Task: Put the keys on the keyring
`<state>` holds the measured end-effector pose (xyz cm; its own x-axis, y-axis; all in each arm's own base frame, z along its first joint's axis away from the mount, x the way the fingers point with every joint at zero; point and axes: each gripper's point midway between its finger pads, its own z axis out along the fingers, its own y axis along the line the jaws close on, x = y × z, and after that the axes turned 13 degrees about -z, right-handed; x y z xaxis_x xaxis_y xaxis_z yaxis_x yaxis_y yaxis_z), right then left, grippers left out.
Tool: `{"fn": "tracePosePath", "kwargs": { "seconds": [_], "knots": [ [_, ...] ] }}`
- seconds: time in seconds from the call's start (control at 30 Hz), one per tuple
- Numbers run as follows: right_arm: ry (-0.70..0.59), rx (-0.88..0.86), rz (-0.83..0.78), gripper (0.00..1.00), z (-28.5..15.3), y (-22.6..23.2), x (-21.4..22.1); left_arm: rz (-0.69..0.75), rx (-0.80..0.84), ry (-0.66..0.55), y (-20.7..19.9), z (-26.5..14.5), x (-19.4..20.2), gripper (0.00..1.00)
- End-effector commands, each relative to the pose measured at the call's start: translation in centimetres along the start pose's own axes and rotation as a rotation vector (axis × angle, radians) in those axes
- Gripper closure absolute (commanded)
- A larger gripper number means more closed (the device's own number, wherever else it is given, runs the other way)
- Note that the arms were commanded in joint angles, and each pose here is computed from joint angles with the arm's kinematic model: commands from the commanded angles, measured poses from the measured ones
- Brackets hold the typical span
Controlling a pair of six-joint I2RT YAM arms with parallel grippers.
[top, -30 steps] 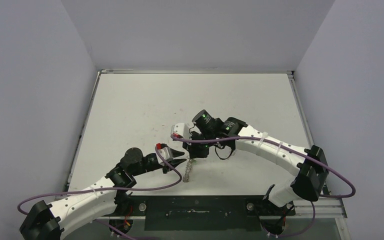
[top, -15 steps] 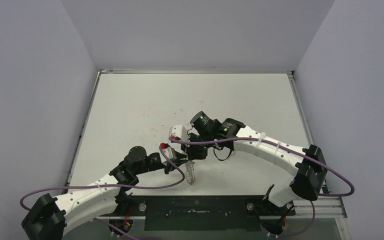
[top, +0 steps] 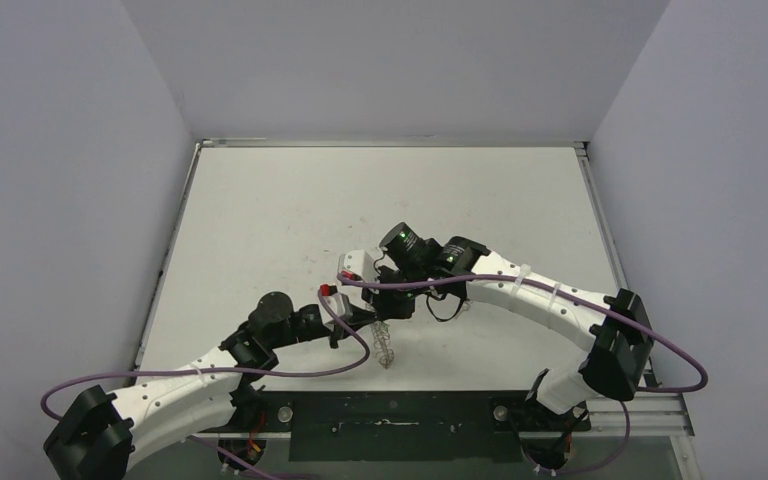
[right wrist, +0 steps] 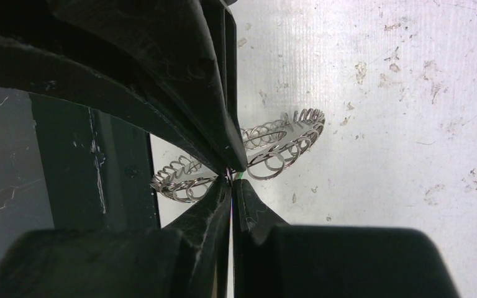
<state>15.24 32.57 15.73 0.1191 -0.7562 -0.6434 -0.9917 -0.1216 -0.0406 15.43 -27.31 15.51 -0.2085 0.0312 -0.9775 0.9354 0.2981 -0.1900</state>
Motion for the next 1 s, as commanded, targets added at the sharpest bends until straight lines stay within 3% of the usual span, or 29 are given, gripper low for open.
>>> {"fn": "tracePosePath", "kwargs": {
  "seconds": [0.0, 0.13, 0.3, 0.47, 0.7, 0.97],
  "knots": [
    [-0.060, 0.018, -0.009, 1.00, 0.2, -0.7, -2.0, 0.056, 0.041, -0.115, -0.9, 0.3, -4.1, 1.00],
    [-0.056, 0.033, -0.003, 1.00, 0.3, -1.0, -1.9, 0.051, 0.038, -0.117, -1.0, 0.1, -4.0, 1.00],
    [-0.105, 0.080, -0.016, 0.73, -0.3, -1.6, -2.0, 0.045, 0.016, -0.125, -0.7, -0.3, -3.7, 1.00],
    [-0.273, 0.126, -0.092, 0.61, -1.7, -1.7, -2.3, 0.043, 0.001, -0.150, -0.6, -0.7, -3.7, 1.00],
    [-0.554, 0.237, -0.236, 0.56, -4.2, -1.2, -2.8, 0.053, 0.021, -0.188, -1.1, -1.1, -3.7, 1.00],
    [-0.656, 0.182, -0.346, 0.58, -3.9, -0.1, -4.1, 0.070, 0.072, -0.205, -2.1, -1.2, -4.1, 1.00]
  ]
}}
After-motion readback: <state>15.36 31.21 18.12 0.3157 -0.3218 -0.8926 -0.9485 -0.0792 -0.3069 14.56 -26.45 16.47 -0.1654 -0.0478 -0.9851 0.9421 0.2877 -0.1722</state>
